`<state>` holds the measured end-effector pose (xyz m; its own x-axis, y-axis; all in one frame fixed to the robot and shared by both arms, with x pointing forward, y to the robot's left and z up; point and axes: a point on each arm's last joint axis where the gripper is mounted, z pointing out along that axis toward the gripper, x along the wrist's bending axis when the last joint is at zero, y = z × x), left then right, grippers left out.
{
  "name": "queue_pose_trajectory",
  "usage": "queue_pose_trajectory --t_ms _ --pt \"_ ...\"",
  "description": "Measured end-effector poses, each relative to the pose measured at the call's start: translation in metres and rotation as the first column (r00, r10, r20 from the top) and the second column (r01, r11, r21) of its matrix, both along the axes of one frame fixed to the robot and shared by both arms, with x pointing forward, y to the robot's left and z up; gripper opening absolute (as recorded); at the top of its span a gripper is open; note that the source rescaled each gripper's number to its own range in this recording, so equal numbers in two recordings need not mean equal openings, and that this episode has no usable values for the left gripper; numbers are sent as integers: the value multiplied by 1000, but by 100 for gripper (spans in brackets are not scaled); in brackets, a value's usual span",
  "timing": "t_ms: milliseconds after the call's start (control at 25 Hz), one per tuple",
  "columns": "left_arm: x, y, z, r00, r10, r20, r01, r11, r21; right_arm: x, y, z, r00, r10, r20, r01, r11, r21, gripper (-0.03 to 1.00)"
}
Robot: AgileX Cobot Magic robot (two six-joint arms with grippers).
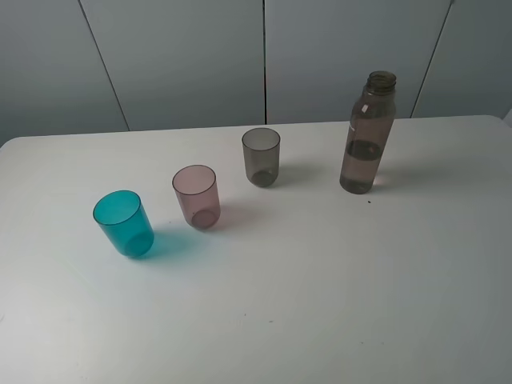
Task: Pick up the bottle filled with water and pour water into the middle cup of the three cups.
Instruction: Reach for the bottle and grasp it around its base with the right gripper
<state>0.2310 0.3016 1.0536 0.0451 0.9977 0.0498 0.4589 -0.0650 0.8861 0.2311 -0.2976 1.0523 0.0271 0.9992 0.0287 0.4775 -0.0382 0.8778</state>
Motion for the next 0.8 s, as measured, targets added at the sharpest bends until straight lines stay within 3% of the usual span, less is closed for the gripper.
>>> queue_pose_trajectory --t_ms 520,800 --pt "0 0 0 1000 0 0 0 1000 0 -4 -2 10 999 -27 37 27 1000 1 100" --pt "0 0 0 1000 0 0 0 1000 0 22 5 38 995 103 13 -102 992 -71 100"
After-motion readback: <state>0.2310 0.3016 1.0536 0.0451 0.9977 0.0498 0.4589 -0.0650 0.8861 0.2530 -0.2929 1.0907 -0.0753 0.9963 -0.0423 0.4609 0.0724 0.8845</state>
